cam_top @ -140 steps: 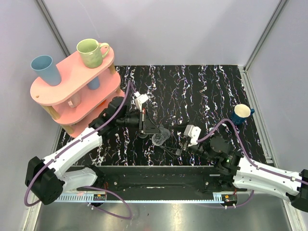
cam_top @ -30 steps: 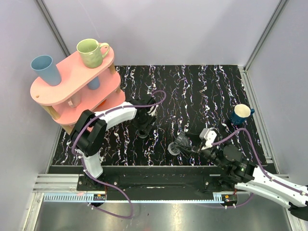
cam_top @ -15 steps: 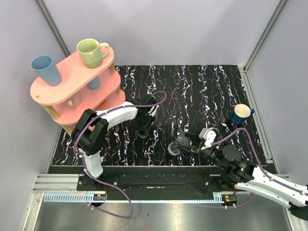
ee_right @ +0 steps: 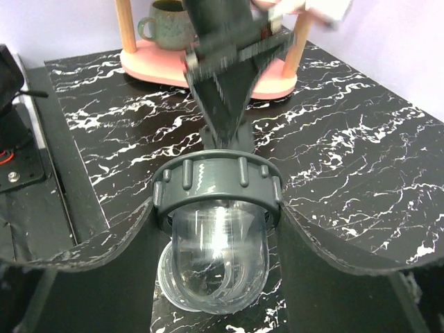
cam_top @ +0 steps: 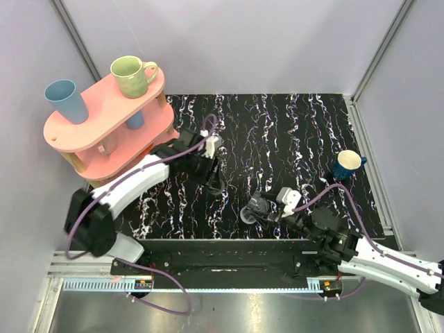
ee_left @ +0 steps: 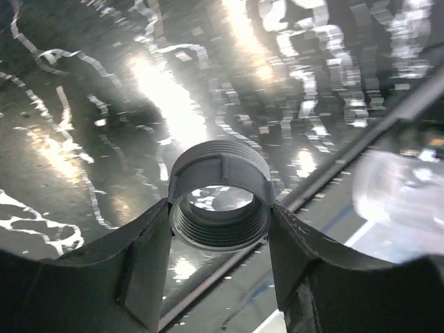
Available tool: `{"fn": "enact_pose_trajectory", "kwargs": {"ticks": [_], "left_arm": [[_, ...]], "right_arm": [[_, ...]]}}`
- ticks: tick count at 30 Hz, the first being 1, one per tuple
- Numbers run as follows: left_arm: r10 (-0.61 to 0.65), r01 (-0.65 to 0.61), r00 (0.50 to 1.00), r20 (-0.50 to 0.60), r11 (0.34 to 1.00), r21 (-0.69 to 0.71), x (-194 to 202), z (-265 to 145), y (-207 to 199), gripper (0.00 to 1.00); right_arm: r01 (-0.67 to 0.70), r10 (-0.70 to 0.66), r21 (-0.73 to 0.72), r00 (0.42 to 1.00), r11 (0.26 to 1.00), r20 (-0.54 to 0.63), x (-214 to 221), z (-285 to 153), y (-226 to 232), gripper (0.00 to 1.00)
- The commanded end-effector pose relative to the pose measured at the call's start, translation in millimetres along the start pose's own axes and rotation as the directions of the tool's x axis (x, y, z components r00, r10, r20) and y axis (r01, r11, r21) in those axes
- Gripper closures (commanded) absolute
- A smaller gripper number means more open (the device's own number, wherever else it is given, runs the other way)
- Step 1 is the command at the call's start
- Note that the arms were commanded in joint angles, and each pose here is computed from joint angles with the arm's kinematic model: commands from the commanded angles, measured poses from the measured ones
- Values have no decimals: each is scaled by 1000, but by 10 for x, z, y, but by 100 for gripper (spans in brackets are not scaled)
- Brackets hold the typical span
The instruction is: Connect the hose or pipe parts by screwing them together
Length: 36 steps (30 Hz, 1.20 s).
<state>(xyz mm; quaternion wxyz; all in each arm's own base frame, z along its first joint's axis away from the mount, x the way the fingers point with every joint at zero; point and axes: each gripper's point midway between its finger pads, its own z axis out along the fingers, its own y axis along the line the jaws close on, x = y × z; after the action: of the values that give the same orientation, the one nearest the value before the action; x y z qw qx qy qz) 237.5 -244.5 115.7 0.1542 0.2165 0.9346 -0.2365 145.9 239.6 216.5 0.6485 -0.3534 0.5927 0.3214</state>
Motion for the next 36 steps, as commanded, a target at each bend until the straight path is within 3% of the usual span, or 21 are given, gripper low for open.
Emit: {"fn": "enact_pose_trajectory", "kwargs": {"ticks": [1, 5, 11, 14, 24, 29, 36], "left_arm": [[-11, -53, 985, 174, 933, 355, -141, -558, -716, 100], [-47, -89, 975, 218, 813, 575, 15, -1002, -1145, 100], [-95, -139, 952, 290, 711, 689, 184, -1412, -1380, 100], [-116, -165, 942, 314, 656, 737, 269, -1572, -1467, 100], [-175, -167, 927, 331, 598, 784, 413, -1773, -1531, 100], [-221, -150, 923, 315, 547, 824, 413, -1893, -1593, 100], [-242, -128, 921, 307, 556, 821, 381, -1912, -1592, 100]], "right_arm": [[135, -125, -72, 983, 988, 137, -318, 91, 105, 73], [238, -209, -133, 957, 962, 201, -447, 167, 225, 74], [367, -316, -181, 913, 912, 260, -731, 318, 330, 80], [414, -327, -194, 872, 889, 363, -931, 308, 424, 79], [443, -276, -312, 845, 840, 458, -1314, 325, 693, 78], [437, -268, -335, 854, 835, 445, -1296, 331, 722, 78], [430, -289, -321, 869, 844, 402, -1211, 373, 667, 77]]}}
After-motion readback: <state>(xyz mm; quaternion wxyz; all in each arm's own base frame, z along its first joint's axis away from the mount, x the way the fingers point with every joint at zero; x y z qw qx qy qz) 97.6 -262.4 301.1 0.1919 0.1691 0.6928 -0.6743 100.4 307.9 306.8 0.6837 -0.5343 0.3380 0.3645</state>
